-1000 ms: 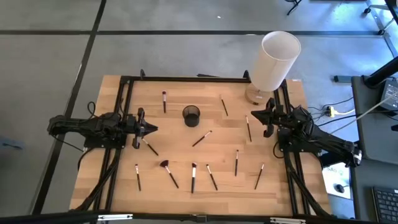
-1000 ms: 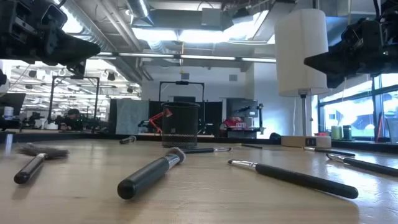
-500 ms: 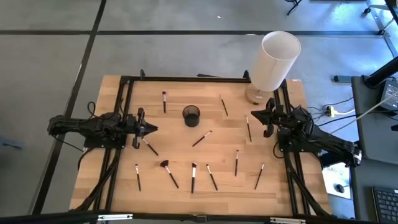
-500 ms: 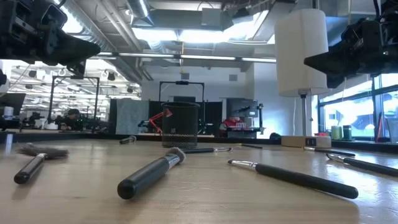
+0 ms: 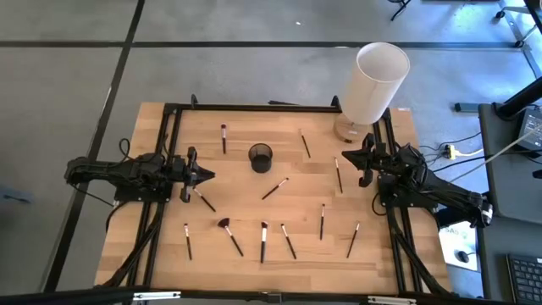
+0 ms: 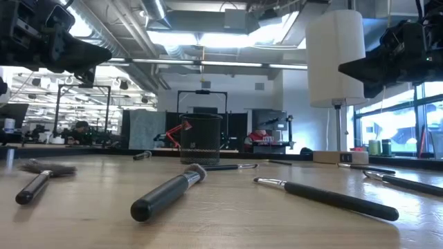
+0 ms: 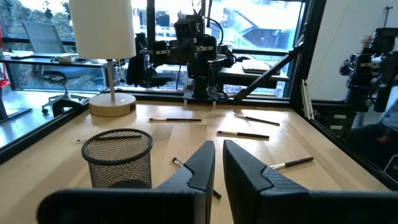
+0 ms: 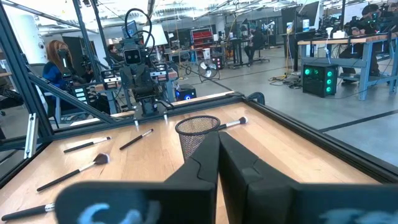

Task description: Put items in baskets/containers

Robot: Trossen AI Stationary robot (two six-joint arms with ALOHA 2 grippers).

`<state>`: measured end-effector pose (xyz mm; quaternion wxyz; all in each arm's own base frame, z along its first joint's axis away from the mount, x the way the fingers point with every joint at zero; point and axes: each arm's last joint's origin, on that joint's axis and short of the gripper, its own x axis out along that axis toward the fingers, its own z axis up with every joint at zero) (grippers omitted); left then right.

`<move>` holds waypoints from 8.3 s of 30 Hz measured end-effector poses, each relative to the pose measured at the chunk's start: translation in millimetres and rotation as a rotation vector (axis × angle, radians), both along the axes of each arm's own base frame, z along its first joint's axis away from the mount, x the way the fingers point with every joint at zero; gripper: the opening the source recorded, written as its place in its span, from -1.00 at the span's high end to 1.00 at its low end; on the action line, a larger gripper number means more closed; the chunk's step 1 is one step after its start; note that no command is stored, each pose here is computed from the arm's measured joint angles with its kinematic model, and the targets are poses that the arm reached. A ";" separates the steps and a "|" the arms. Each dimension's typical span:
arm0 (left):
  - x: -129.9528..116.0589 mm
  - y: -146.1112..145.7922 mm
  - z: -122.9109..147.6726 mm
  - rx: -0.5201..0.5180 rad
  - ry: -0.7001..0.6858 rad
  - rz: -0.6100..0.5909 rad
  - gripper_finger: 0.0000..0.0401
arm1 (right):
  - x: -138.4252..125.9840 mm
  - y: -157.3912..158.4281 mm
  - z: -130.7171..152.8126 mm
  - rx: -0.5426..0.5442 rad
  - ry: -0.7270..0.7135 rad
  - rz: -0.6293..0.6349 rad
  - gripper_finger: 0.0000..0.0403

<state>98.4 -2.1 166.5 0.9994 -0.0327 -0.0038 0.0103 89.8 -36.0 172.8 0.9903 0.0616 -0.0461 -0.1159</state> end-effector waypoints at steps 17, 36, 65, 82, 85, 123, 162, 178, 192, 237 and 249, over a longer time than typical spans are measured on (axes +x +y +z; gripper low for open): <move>0.0 0.0 0.0 0.000 0.000 -0.001 0.86 | 0.0 0.0 0.0 0.000 0.000 0.000 0.95; -2.4 1.6 20.4 0.009 -0.211 0.055 0.86 | 0.0 0.0 0.2 0.015 -0.005 0.001 0.95; -10.6 14.4 34.1 -0.070 -0.354 0.514 0.86 | 15.2 -15.3 -13.7 0.636 0.296 -0.337 0.95; 9.4 24.3 9.1 -0.080 -0.092 0.700 0.86 | 44.0 -31.8 4.5 0.483 0.552 -0.421 0.60; 13.9 27.9 8.3 -0.075 -0.085 0.723 0.86 | 48.1 -32.7 2.0 0.559 0.537 -0.406 0.54; 64.9 63.5 -19.5 -0.058 0.202 0.798 0.86 | 86.4 -54.2 -52.5 0.724 0.956 -0.652 0.75; 64.1 69.7 8.4 0.170 0.010 0.880 0.86 | 288.4 -61.9 61.3 -0.211 -0.144 -0.254 0.99; 63.0 66.1 -19.0 0.060 0.236 0.905 0.86 | 315.9 -54.4 14.5 -0.305 -0.014 -0.309 0.93; 53.8 81.7 -26.5 -0.117 0.220 1.042 0.45 | 316.7 -59.6 32.9 -0.194 0.297 -0.406 0.37; 57.5 88.1 -21.4 -0.120 0.228 0.951 0.38 | 237.3 -200.9 -12.1 0.510 1.173 -0.518 0.42; 57.8 88.5 -19.5 -0.111 0.212 0.955 0.38 | 237.1 -198.8 -19.5 0.535 1.141 -0.467 0.64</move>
